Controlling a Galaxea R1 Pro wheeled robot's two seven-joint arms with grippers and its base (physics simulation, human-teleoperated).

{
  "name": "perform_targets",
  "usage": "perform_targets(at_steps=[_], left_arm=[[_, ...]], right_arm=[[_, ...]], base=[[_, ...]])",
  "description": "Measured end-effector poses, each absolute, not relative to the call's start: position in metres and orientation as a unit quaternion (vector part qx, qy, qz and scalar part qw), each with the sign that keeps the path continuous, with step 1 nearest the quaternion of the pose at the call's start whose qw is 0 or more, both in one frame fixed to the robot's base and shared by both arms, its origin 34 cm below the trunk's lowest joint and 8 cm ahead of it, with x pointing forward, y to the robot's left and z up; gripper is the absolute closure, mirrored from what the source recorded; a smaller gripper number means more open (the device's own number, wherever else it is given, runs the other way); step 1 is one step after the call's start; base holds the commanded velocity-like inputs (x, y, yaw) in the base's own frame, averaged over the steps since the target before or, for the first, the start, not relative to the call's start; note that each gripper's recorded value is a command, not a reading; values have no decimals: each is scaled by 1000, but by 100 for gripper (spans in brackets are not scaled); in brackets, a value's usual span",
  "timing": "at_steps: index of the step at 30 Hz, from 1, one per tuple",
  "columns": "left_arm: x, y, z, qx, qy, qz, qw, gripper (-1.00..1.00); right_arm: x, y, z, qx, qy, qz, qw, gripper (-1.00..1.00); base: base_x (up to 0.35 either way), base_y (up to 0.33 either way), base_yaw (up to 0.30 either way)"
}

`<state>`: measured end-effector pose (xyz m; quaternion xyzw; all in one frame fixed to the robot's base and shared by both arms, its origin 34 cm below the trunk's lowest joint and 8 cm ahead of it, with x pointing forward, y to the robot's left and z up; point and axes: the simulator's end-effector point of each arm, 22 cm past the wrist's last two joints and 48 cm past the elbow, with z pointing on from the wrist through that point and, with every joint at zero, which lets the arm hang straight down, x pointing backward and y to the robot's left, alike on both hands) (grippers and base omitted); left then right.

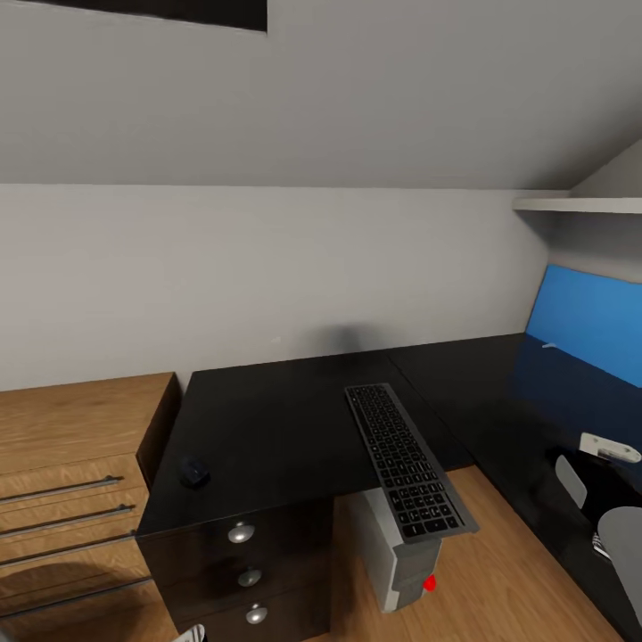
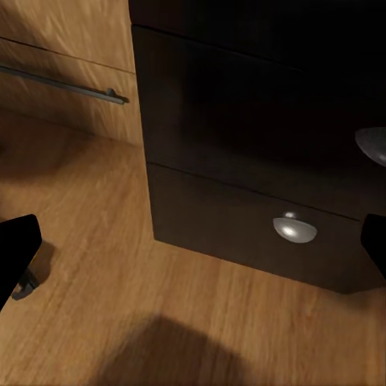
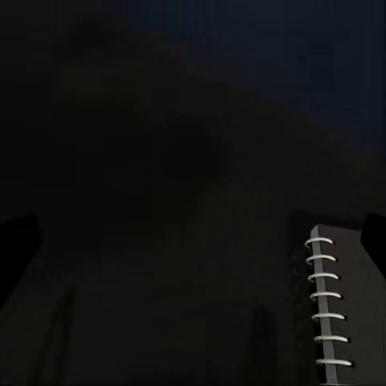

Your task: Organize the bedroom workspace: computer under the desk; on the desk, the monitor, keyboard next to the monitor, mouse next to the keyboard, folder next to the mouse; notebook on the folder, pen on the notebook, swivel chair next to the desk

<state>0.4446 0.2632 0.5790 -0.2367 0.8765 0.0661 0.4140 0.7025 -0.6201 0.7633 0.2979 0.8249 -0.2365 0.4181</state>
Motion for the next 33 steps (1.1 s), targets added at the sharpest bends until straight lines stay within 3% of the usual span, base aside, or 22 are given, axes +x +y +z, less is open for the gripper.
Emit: perform_targets(at_steps=[33], left_arm=[[441, 259, 577, -226, 880, 66, 413, -100]], right_arm=[[691, -637, 763, 337, 813, -224, 419, -100]], base=[[4, -103, 0]])
